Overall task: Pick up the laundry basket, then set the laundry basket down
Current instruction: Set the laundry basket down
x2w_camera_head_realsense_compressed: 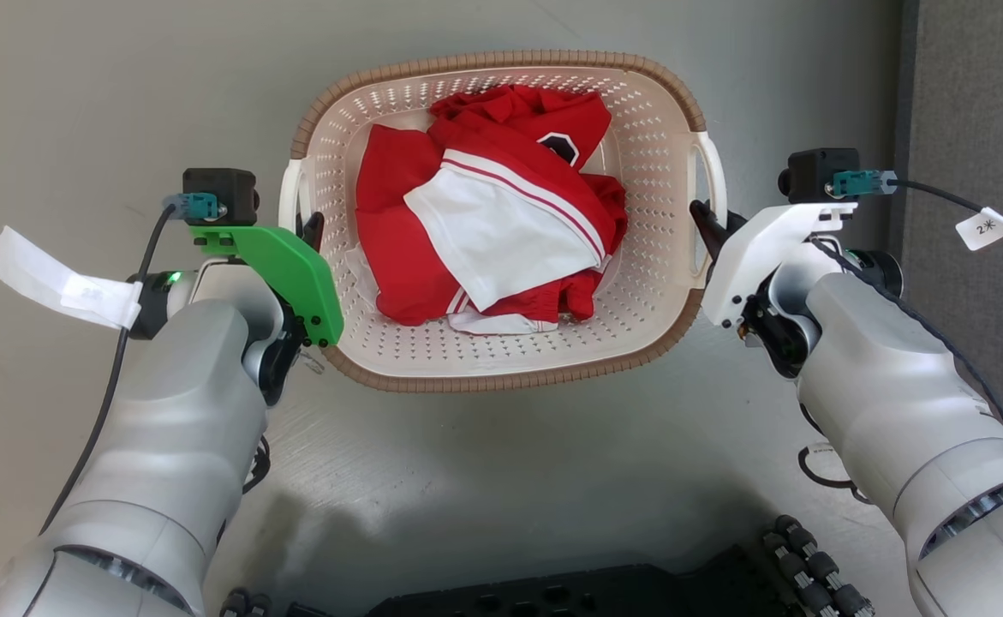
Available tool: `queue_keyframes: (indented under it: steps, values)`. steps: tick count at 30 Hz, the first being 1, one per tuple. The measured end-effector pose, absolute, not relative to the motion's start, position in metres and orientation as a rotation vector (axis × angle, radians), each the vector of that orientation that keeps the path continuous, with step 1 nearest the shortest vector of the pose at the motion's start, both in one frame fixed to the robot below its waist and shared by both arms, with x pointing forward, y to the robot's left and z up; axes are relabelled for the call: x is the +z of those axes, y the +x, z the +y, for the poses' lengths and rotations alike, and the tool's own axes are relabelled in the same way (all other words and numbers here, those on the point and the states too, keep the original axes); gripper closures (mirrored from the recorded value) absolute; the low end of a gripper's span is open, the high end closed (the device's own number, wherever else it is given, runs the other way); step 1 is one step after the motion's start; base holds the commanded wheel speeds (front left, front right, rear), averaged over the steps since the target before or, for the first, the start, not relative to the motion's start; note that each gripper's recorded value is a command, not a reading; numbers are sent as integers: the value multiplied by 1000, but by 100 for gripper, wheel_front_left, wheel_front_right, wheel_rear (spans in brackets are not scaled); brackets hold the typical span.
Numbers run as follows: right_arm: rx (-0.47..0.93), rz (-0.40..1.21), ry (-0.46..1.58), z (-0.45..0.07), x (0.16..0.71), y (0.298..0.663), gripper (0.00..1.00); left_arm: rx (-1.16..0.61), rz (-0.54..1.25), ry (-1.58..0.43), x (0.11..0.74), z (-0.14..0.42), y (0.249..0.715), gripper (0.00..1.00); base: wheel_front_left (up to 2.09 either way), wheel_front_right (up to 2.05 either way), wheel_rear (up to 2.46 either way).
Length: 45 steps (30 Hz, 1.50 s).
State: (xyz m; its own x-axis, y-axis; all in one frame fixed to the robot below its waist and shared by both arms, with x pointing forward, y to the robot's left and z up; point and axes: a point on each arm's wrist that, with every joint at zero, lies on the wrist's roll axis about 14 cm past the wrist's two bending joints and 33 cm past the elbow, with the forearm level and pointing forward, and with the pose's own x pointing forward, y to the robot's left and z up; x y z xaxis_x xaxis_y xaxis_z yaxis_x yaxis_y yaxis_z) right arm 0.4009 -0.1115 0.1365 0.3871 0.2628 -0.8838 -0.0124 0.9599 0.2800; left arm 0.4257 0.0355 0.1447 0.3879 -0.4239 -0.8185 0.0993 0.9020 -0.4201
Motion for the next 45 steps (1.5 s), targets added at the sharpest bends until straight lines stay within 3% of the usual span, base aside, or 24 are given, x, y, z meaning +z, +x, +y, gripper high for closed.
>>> queue_keyframes:
  steps: [4, 5, 6, 7, 27, 45]
  values:
    - [179, 1163, 242, -112, 137, 401, 100, -344, 1127, -325, 146, 35, 426, 100, 0, 0, 0]
    - [179, 1162, 242, -111, 138, 401, 86, -346, 1127, -323, 146, 35, 426, 100, 0, 0, 0]
    - [180, 1162, 242, -111, 138, 401, 53, -348, 1128, -322, 146, 35, 426, 47, 0, 0, 0]
    - [180, 1151, 241, -112, 139, 403, 0, -351, 1132, -319, 146, 34, 425, 0, 0, 0, 0]
    - [177, 1014, 189, -127, 174, 411, 0, -330, 1010, -309, 183, 47, 430, 0, 0, 0, 0]
    - [139, 777, 233, -144, 255, 433, 0, -373, 822, -279, 251, 44, 430, 0, 0, 0, 0]
